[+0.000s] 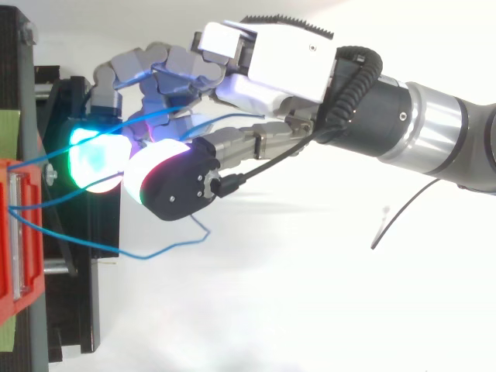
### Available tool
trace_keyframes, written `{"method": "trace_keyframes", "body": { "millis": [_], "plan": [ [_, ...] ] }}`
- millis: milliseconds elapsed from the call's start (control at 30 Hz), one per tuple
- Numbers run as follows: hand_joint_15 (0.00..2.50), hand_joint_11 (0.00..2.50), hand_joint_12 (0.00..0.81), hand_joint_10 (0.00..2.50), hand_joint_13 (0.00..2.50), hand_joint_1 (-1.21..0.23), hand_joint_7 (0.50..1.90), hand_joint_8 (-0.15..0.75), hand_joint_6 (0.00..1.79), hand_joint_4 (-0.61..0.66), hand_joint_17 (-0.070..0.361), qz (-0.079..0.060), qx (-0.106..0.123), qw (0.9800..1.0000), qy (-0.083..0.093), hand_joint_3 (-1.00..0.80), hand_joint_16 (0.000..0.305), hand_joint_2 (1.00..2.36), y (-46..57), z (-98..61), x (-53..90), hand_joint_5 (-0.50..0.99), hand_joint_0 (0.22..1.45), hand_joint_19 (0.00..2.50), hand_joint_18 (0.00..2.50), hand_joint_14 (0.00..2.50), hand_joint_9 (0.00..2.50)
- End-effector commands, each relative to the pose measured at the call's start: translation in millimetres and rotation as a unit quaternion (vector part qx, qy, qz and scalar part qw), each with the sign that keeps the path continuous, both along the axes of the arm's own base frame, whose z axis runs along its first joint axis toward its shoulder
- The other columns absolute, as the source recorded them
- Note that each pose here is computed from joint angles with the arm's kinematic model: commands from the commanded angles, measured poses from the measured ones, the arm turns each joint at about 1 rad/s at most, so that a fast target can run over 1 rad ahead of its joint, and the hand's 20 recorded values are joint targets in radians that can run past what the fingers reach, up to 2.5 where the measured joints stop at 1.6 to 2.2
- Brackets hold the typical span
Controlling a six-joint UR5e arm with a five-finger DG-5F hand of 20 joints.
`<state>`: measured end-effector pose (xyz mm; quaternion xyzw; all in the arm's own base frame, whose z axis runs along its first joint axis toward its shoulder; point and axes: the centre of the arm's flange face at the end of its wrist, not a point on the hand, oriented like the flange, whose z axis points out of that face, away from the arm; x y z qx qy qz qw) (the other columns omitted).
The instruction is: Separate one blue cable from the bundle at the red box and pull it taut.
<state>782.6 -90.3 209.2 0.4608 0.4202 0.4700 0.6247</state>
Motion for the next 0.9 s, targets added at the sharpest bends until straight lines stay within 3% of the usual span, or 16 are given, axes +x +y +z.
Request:
{"method": "trace_keyframes", "body": {
  "millis": [0, 133, 233, 267, 300, 433, 500, 567, 667, 800, 833, 867],
  "plan": [
    [1.49, 1.58, 0.435, 2.10, 0.82, -0.63, 1.00, 0.365, 0.76, 0.13, 0.162, 0.000, 0.000, 1.0000, 0.001, -0.50, 0.072, 1.00, -0.2, 0.7, -0.4, -0.25, 0.41, 0.91, 0.61, 0.02, 0.15],
    [1.55, 1.53, 0.426, 2.11, 0.75, -0.69, 1.01, 0.371, 0.74, 0.13, 0.157, 0.000, 0.000, 1.0000, 0.003, -0.50, 0.070, 1.00, -0.2, -0.7, -0.4, -0.25, 0.41, 1.04, 0.61, 0.01, 0.00],
    [1.52, 1.49, 0.419, 1.58, 0.72, -0.74, 1.04, 0.370, 0.70, 0.13, 0.150, 0.000, -0.001, 1.0000, 0.004, -0.50, 0.067, 1.00, -0.2, -0.9, -0.5, -0.25, 0.42, 1.08, 0.64, 0.01, 0.04],
    [1.45, 1.57, 0.424, 1.25, 0.68, -0.75, 1.05, 0.366, 0.70, 0.13, 0.148, 0.000, -0.002, 1.0000, 0.005, -0.50, 0.066, 1.00, -0.3, -1.0, -0.7, -0.24, 0.43, 1.06, 0.63, 0.02, 0.08],
    [1.27, 1.54, 0.430, 1.13, 0.63, -0.75, 1.06, 0.364, 0.69, 0.13, 0.147, -0.001, -0.003, 1.0000, 0.004, -0.50, 0.065, 1.00, -0.3, 0.1, -0.7, -0.24, 0.43, 1.03, 0.62, 0.02, 0.10],
    [1.05, 1.59, 0.437, 0.92, 0.57, -0.73, 1.07, 0.361, 0.70, 0.12, 0.144, -0.001, -0.004, 1.0000, 0.004, -0.50, 0.064, 1.00, -0.3, 0.1, -0.7, -0.24, 0.43, 0.94, 0.56, 0.03, 0.15],
    [0.84, 1.69, 0.434, 0.58, 0.50, -0.69, 1.06, 0.361, 0.71, 0.12, 0.137, -0.001, -0.004, 1.0000, 0.003, -0.50, 0.061, 1.00, -0.2, -0.5, -0.3, -0.24, 0.44, 0.86, 0.52, 0.03, 0.19],
    [0.83, 1.70, 0.431, 0.56, 0.50, -0.68, 1.05, 0.360, 0.72, 0.13, 0.135, -0.001, -0.004, 1.0000, 0.003, -0.50, 0.060, 1.00, -0.2, -0.5, -0.3, -0.24, 0.44, 0.85, 0.51, 0.02, 0.19],
    [0.91, 1.64, 0.437, 0.87, 0.57, -0.66, 1.02, 0.363, 0.75, 0.13, 0.129, -0.001, -0.004, 1.0000, 0.004, -0.50, 0.057, 1.00, -0.2, -0.7, -0.4, -0.24, 0.45, 0.86, 0.53, 0.03, 0.17],
    [0.95, 1.62, 0.426, 0.95, 0.61, -0.65, 1.00, 0.365, 0.76, 0.13, 0.118, -0.001, -0.004, 1.0000, 0.003, -0.50, 0.052, 1.00, -0.2, -0.5, -0.3, -0.24, 0.46, 0.85, 0.56, 0.02, 0.16],
    [0.98, 1.61, 0.423, 1.02, 0.64, -0.64, 0.99, 0.363, 0.77, 0.14, 0.112, 0.000, -0.005, 1.0000, 0.003, -0.50, 0.050, 1.00, -0.1, -0.5, -0.3, -0.24, 0.47, 0.86, 0.58, 0.03, 0.15],
    [1.04, 1.55, 0.419, 1.23, 0.69, -0.64, 0.98, 0.367, 0.77, 0.14, 0.110, 0.000, -0.004, 1.0000, 0.002, -0.50, 0.049, 1.00, -0.1, -0.3, -0.2, -0.24, 0.47, 0.87, 0.62, 0.02, 0.12]
  ]
}}
